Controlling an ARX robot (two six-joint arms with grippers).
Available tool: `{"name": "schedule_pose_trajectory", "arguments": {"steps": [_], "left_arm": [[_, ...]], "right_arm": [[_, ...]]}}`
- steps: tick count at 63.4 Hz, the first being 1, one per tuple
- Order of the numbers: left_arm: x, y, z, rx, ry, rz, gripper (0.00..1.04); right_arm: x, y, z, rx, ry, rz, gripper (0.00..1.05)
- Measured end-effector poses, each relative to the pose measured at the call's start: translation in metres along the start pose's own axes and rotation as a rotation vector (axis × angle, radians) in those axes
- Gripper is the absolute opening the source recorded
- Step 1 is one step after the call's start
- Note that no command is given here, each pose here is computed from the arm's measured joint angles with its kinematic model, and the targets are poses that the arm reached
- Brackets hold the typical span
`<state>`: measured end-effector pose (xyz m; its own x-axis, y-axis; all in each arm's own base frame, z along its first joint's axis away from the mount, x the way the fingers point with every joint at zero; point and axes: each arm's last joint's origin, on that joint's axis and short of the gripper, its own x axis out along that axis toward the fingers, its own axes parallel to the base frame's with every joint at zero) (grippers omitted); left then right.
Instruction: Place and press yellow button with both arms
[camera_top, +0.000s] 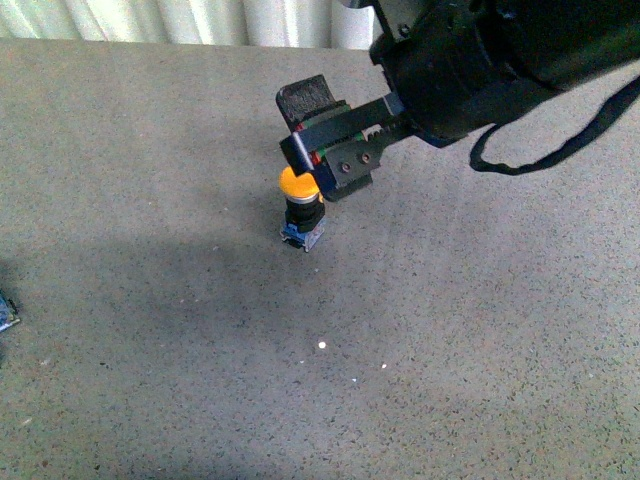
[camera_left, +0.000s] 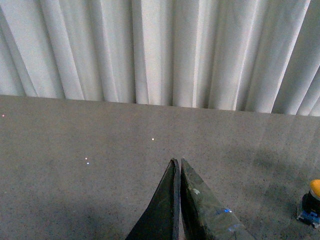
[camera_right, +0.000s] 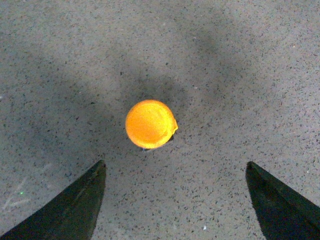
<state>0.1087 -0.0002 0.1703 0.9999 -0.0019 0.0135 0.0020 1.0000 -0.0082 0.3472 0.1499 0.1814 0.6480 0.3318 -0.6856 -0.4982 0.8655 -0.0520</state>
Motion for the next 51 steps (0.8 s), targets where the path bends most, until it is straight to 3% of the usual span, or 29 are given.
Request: {"name": "schedule_pose_trajectory", "arguments": {"steps": [12,25,51], "left_arm": [[-0.01,0.0,-0.003,0.0,0.014,0.0,0.01],[-0.011,0.0,-0.004,0.0,0.018,0.0,0.01],[-0.011,0.0,-0.004,0.0,0.018,0.001,0.01]], "right_arm": [[0.007,0.005,0.02,0.004,-0.006,0.007,0.34],[0.023,0.017,0.016,-0.005,0.033,0.038,0.01],[0.035,0.018,0.011,0.013,0.065,0.033,0.01]]}}
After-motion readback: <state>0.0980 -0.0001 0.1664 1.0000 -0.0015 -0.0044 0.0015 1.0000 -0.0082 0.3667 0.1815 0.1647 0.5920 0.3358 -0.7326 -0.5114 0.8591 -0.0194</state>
